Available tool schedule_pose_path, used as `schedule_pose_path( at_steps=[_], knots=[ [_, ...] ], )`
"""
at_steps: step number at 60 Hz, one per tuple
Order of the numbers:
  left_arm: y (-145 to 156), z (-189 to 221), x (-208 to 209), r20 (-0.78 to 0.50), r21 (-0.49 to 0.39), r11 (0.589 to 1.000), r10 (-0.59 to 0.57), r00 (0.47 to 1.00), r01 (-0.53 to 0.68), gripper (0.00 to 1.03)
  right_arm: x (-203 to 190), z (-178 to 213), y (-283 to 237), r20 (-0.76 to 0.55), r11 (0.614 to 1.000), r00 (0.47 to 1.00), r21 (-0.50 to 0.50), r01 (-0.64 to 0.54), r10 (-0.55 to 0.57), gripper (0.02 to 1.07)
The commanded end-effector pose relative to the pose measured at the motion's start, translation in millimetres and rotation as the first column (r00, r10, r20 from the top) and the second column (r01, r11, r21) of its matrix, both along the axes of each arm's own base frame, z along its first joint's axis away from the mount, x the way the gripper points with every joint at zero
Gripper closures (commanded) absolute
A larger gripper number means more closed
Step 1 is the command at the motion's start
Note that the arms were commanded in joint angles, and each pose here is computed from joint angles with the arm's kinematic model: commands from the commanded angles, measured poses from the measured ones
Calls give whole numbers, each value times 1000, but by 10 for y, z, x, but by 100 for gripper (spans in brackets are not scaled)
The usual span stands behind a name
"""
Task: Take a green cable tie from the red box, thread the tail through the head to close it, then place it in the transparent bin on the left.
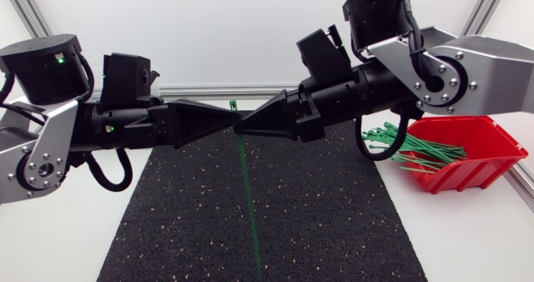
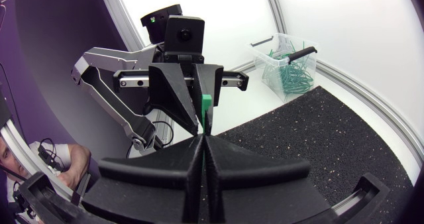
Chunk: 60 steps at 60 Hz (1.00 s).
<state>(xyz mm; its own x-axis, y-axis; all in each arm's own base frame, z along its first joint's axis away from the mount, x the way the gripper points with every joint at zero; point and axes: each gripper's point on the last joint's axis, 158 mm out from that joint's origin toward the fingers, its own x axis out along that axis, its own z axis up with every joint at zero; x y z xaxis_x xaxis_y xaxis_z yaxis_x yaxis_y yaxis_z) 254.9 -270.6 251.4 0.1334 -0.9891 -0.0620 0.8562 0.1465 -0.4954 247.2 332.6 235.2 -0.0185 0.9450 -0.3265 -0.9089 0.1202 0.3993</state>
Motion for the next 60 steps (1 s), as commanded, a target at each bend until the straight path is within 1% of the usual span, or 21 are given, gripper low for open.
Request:
schedule_pose_path(
  at_steps=[1, 3, 6, 9, 10, 13, 32, 40, 41, 46, 48, 52, 57, 60],
  knots=[
    [-34, -50, -49, -29, -4, 1000, -26, 999, 26, 89, -31, -63, 5, -27, 1000, 1000, -6, 3, -3, 101],
    [-34, -50, -49, -29, -4, 1000, -26, 999, 26, 90, -32, -57, 4, -26, 1000, 1000, -5, 3, -3, 101],
    [-35, -55, -46, -30, -3, 1000, -26, 999, 26, 94, -32, -57, 4, -27, 1000, 1000, -5, 3, -3, 101],
    [-36, -64, -42, -33, -2, 1000, -26, 999, 26, 94, -34, -51, 3, -25, 1000, 1000, -4, 3, -3, 101],
    [-36, -64, -42, -33, -2, 1000, -26, 999, 26, 96, -38, -52, 1, -25, 1000, 1000, -4, 3, -3, 101],
    [-37, -69, -40, -35, -2, 1000, -26, 999, 26, 99, -38, -52, 1, -25, 1000, 1000, -4, 3, -3, 101],
    [-40, -67, -33, -38, -2, 1000, -26, 999, 26, 99, -41, -56, -2, -25, 1000, 1000, -4, 3, -3, 101],
    [7, -13, 18, -46, -10, 1000, -6, 999, 6, 99, -11, -56, -11, -20, 1000, 1000, -8, 15, -15, 99],
    [19, -8, 28, -46, -11, 1000, -1, 999, 1, 99, -10, -55, -17, -21, 1000, 1000, -9, 16, -16, 98],
    [38, 4, 38, -48, -13, 1000, 5, 999, -5, 99, 26, -65, -59, -26, 999, 999, -22, 36, -37, 77],
    [63, 24, 37, -48, -16, 1000, 11, 999, -12, 99, 44, -48, -90, -17, 999, 999, -24, 47, -47, 71],
    [75, 30, 34, -51, -16, 1000, 14, 999, -15, 99, 46, -43, -141, 7, 998, 998, -39, 58, -58, 64],
    [113, 40, 54, -51, -16, 1000, 25, 998, -26, 99, 53, -107, -186, 46, 994, 997, -85, 63, -59, 56],
    [132, 42, 55, -50, -17, 1000, 20, 999, -21, 99, 49, -179, -208, 68, 991, 996, -121, 65, -57, 54]
  ],
)
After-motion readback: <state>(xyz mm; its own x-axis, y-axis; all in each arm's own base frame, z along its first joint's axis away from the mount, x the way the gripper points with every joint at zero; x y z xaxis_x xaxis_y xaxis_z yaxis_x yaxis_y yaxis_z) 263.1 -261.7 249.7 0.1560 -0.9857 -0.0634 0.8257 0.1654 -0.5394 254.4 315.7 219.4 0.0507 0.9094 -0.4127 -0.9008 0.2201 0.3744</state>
